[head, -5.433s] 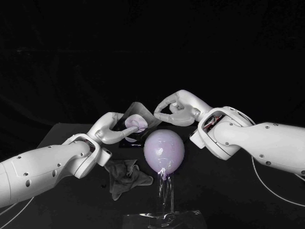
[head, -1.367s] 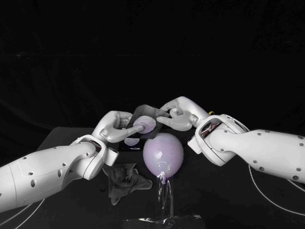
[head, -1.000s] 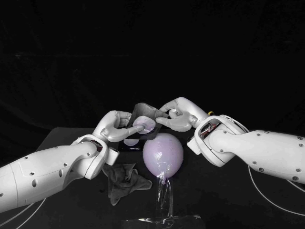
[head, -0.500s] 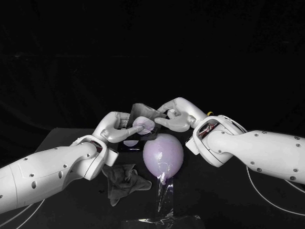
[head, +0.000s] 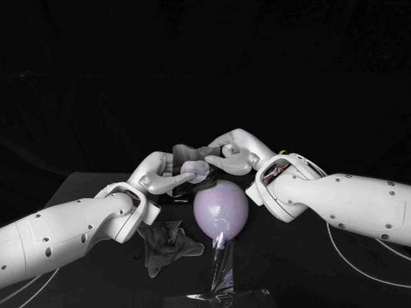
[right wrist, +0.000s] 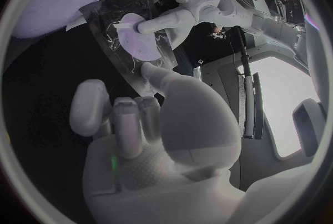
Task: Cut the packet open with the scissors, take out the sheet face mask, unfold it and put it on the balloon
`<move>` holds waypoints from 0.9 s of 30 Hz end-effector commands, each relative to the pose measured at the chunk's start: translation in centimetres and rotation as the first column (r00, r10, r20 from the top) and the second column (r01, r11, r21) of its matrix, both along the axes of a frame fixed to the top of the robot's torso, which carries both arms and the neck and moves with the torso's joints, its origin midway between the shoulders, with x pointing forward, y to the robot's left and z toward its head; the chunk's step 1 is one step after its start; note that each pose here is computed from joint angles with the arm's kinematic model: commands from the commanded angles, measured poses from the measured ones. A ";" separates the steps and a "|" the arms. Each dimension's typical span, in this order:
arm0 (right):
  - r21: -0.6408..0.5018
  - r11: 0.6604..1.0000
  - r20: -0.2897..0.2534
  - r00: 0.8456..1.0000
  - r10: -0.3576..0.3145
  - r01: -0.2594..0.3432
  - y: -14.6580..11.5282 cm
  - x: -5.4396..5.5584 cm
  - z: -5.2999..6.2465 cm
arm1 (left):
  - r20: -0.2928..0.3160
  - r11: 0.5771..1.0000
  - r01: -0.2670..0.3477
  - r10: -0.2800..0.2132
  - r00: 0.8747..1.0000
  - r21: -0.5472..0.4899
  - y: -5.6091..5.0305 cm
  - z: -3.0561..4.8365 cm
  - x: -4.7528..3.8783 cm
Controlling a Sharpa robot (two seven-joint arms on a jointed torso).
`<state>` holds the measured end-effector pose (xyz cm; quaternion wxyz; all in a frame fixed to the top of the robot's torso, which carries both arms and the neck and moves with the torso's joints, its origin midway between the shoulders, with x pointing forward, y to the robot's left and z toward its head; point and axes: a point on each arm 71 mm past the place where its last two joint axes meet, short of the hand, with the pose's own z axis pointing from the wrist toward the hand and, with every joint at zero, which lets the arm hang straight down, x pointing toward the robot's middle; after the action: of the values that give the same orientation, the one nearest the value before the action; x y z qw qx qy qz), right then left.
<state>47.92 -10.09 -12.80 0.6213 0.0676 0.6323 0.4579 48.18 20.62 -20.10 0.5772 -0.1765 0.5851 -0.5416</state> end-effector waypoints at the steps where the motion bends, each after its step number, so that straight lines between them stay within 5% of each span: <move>1: -0.023 0.999 0.007 1.000 0.022 -0.022 0.5 0.0 0.0 | 0.053 0.998 0.015 -0.019 0.998 0.057 -0.6 0.28 -0.08; 8: -0.041 0.998 0.001 0.999 0.046 -0.046 1.2 0.0 -0.1 | 0.078 0.997 -0.007 0.002 0.997 0.072 -0.5 0.57 0.19; 22: 0.000 0.999 0.045 0.998 0.052 -0.052 1.5 -0.1 0.4 | 0.127 0.996 -0.053 0.044 0.991 0.068 1.2 4.16 1.53; 27: 0.025 0.998 0.069 0.996 0.054 -0.056 1.5 -0.2 0.6 | 0.128 0.996 -0.053 0.043 0.991 0.077 1.3 4.74 1.76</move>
<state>47.92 -8.70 -12.34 0.6237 0.0485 0.6201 0.4735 49.95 22.20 -15.75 0.6323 -0.1368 0.5667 -0.5103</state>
